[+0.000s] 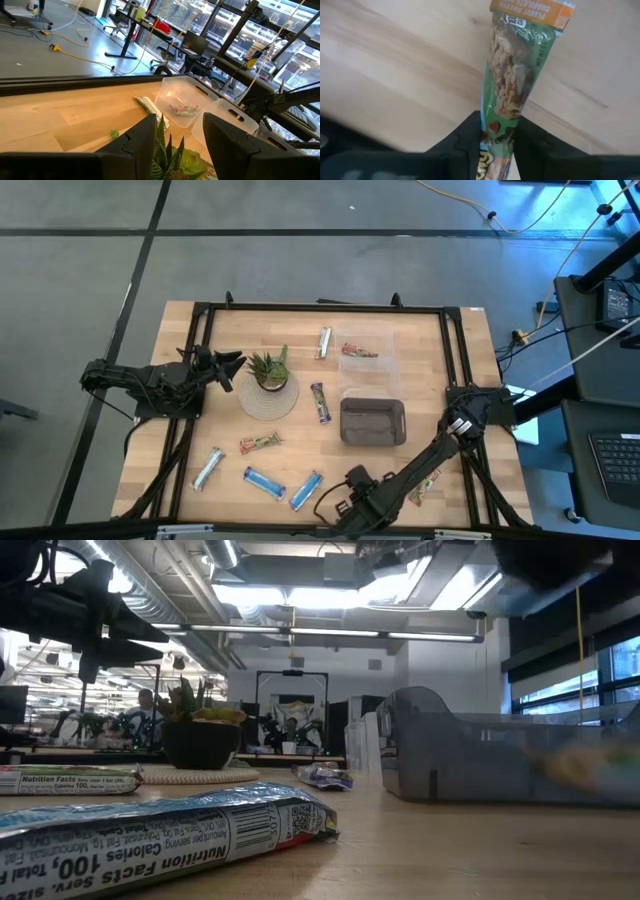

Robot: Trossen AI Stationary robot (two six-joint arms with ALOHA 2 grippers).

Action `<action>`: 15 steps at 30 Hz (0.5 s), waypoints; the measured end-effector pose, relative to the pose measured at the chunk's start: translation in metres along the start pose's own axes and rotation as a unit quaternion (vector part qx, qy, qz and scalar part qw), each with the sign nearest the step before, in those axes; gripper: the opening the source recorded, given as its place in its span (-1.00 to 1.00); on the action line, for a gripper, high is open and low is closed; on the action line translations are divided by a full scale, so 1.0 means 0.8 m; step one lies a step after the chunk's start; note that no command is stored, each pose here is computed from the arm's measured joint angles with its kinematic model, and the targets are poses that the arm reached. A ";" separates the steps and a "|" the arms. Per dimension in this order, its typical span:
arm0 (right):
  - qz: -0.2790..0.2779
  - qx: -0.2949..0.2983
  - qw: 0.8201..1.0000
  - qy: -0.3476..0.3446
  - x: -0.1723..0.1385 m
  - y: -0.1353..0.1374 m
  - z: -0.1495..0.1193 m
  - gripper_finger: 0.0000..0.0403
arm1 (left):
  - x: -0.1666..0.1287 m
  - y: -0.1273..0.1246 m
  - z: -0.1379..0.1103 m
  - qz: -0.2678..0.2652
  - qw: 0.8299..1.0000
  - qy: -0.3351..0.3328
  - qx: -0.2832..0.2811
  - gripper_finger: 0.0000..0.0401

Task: Pick and place Granola Bars by type
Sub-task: Put the bottom yellow granola bar into the bottom transparent bin

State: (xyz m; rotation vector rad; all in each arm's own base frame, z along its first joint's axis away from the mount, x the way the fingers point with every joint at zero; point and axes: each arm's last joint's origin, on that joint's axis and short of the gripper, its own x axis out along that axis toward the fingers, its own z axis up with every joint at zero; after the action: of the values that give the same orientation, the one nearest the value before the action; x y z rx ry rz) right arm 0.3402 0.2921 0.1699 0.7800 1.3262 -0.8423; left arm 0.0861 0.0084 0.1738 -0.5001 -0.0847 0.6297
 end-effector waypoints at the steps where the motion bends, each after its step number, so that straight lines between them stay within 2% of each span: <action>1: 0.004 -0.006 1.000 -0.008 -0.009 0.002 0.001 -0.50 | 0.000 0.000 0.000 0.000 1.000 0.000 0.000 -0.22; 8: 0.008 -0.040 0.996 -0.081 -0.104 -0.004 0.017 -0.50 | 0.000 0.000 0.000 0.000 1.000 0.000 0.000 -0.22; 12: 0.088 -0.099 0.982 -0.137 -0.161 -0.011 0.032 -0.50 | 0.000 0.000 0.000 0.000 1.000 0.000 0.000 -0.22; 15: 0.089 -0.098 0.978 -0.159 -0.192 -0.030 0.057 -0.50 | 0.000 0.000 0.000 -0.001 1.000 -0.001 -0.001 -0.22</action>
State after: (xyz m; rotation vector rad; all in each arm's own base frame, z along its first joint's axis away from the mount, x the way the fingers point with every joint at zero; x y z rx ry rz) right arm 0.3336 0.2517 0.3269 0.5709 1.0195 -0.6509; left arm 0.0860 0.0084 0.1740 -0.5018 -0.0874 0.6287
